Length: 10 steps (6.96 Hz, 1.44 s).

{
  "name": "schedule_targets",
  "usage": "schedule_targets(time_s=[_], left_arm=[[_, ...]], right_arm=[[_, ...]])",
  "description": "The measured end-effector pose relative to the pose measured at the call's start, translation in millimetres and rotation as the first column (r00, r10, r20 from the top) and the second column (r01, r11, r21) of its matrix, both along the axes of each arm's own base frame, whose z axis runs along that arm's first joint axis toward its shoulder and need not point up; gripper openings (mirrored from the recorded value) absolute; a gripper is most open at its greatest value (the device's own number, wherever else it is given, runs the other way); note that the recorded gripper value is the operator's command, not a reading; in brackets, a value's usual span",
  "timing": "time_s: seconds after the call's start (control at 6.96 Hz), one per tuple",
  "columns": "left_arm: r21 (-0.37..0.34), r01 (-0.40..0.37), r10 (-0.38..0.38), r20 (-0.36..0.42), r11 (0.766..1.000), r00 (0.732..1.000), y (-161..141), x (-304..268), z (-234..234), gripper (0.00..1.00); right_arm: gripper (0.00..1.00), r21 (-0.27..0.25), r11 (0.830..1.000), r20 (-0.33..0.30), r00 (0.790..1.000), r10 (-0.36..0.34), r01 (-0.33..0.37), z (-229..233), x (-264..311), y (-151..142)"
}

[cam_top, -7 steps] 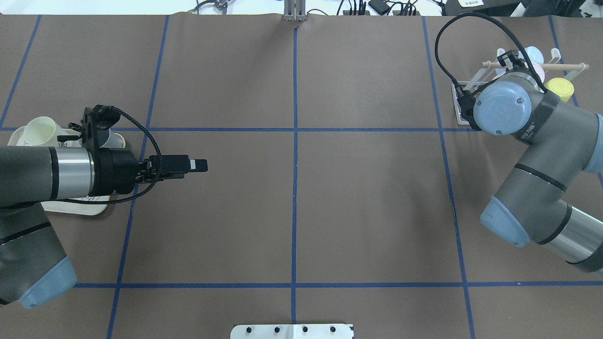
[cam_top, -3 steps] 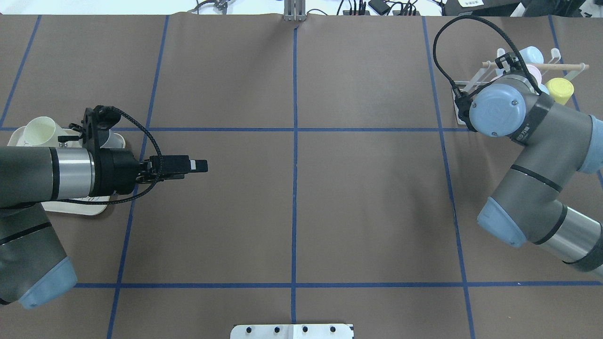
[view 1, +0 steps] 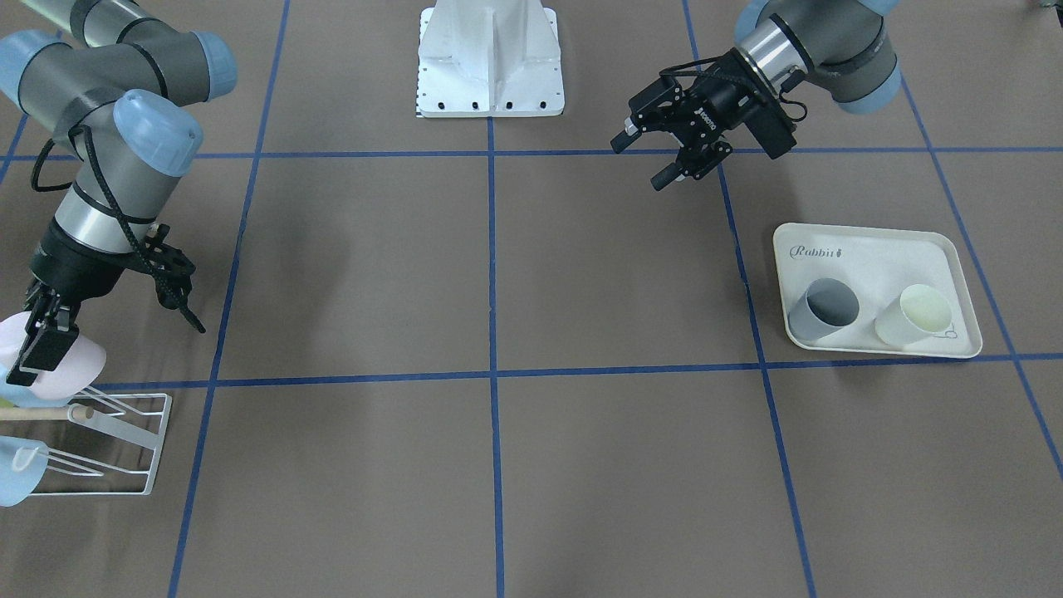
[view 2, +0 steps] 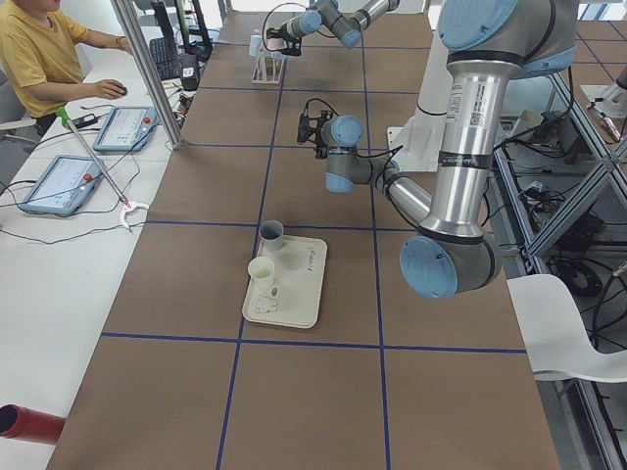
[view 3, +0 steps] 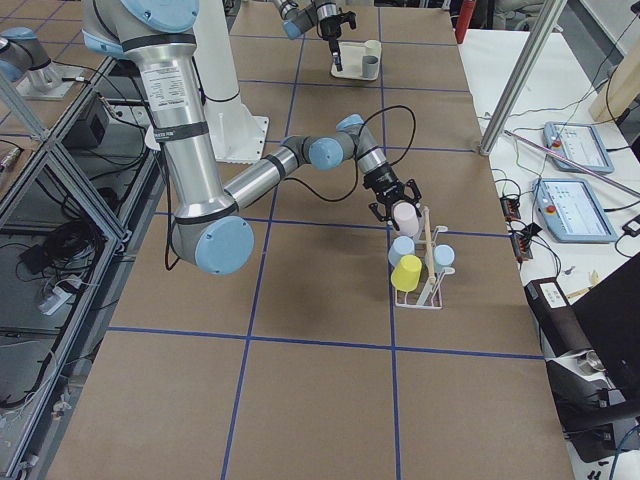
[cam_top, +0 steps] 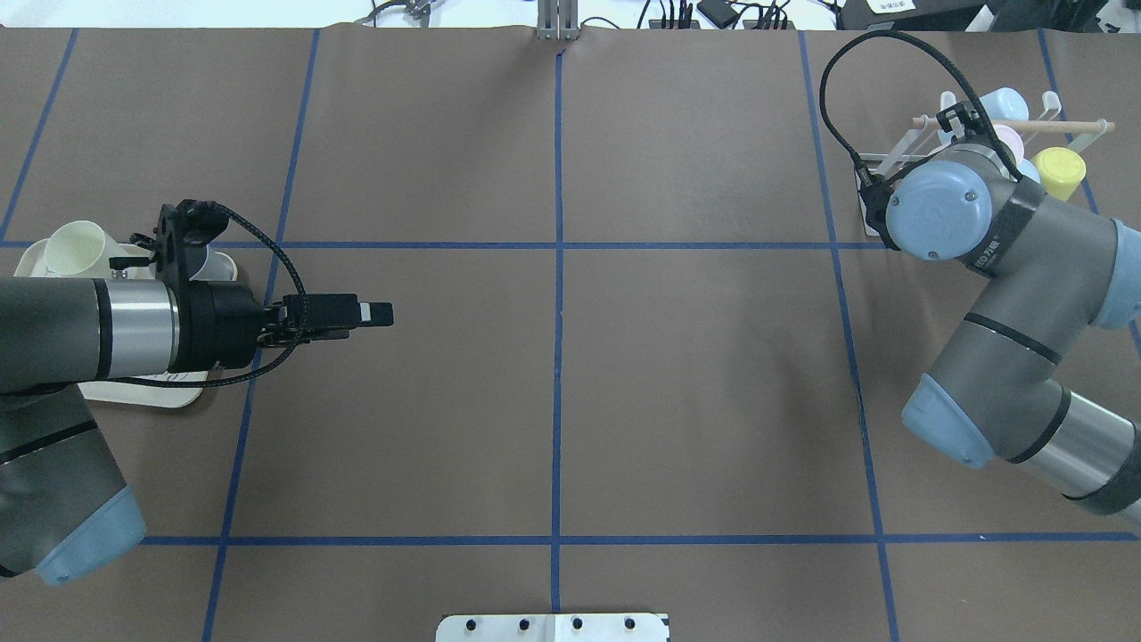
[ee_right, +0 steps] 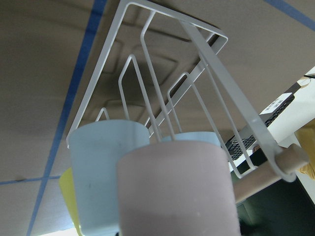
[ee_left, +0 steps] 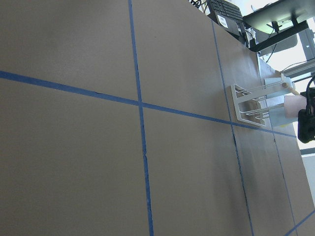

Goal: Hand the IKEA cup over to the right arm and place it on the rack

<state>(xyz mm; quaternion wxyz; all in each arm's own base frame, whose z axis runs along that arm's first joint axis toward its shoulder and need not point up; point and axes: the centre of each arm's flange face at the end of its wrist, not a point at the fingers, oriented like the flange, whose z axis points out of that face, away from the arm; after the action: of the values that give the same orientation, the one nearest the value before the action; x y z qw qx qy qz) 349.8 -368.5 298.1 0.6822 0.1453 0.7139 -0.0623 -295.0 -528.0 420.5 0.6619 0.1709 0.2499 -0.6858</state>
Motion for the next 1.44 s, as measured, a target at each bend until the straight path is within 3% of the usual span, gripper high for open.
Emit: schedule_targets(time_s=[0.72, 0.86, 1.01, 1.15, 1.29, 1.44], left_arm=[[0.0, 0.0, 0.0, 0.0, 1.0, 1.0, 0, 0, 0, 1.0], [0.001, 0.001, -0.001, 0.002, 1.0, 1.0, 0, 0, 1, 1.0], [0.004, 0.006, -0.006, 0.015, 1.0, 1.0, -1, -3, 6, 1.0], [0.027, 0.027, -0.028, 0.056, 0.999, 0.998, -5, -15, 23, 1.0], [0.081, 0.058, -0.067, 0.123, 0.995, 0.99, -12, -36, 47, 1.0], [0.165, 0.085, -0.12, 0.216, 0.983, 0.969, -22, -67, 78, 1.0]], right_arm=[[0.79, 0.015, 1.0, 0.028, 0.999, 0.016, -0.016, -12, -3, -3], [0.8, 0.036, 0.998, 0.089, 0.995, 0.052, -0.056, -31, -10, -6], [0.83, 0.043, 0.99, 0.195, 0.973, 0.122, -0.133, -49, -23, -2], [0.87, 0.025, 0.974, 0.333, 0.921, 0.202, -0.223, -69, -42, 9], [0.9, -0.021, 0.955, 0.469, 0.841, 0.272, -0.297, -93, -59, 22], [0.94, -0.105, 0.928, 0.603, 0.719, 0.345, -0.357, -124, -75, 35]])
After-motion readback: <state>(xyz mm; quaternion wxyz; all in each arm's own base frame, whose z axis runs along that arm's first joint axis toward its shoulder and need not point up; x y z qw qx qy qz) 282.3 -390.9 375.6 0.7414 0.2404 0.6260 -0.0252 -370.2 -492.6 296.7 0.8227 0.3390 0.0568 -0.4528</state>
